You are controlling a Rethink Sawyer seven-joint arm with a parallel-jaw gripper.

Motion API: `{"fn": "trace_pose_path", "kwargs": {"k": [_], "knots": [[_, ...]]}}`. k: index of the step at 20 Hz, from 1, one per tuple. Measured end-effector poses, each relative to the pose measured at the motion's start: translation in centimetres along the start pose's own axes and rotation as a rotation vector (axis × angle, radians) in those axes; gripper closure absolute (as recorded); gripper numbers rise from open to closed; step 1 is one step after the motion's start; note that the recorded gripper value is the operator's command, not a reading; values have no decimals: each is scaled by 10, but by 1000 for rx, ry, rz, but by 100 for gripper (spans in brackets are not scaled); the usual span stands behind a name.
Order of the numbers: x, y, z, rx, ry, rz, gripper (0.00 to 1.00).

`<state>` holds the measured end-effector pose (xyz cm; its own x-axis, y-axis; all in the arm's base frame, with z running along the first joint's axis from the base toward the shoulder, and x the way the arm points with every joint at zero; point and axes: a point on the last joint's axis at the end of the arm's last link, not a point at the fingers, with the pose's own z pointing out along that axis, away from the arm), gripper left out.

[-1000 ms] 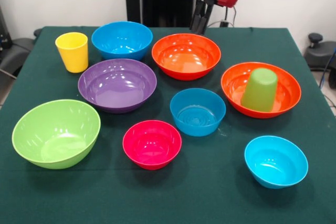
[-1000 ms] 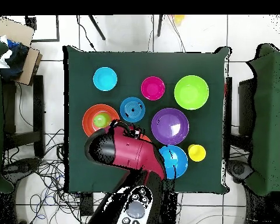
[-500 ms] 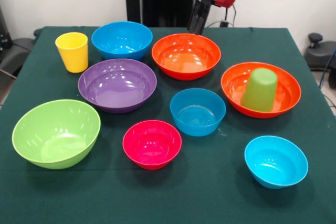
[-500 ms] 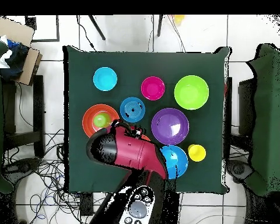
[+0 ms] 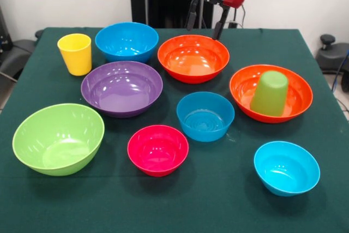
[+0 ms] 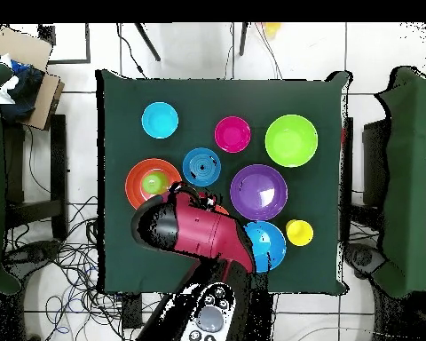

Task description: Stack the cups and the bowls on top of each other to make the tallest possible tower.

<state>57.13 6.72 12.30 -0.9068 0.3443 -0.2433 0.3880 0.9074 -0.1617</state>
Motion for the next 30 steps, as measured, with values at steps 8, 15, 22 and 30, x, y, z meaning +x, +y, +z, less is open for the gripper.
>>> {"fn": "trace_pose_path", "kwargs": {"k": [8, 15, 22, 30], "knots": [[0, -1, 0, 0, 1, 1, 0], [3, -2, 0, 1, 6, 2, 0], [3, -3, 1, 0, 3, 1, 0], [0, -2, 4, -6, -49, -23, 0]]}}
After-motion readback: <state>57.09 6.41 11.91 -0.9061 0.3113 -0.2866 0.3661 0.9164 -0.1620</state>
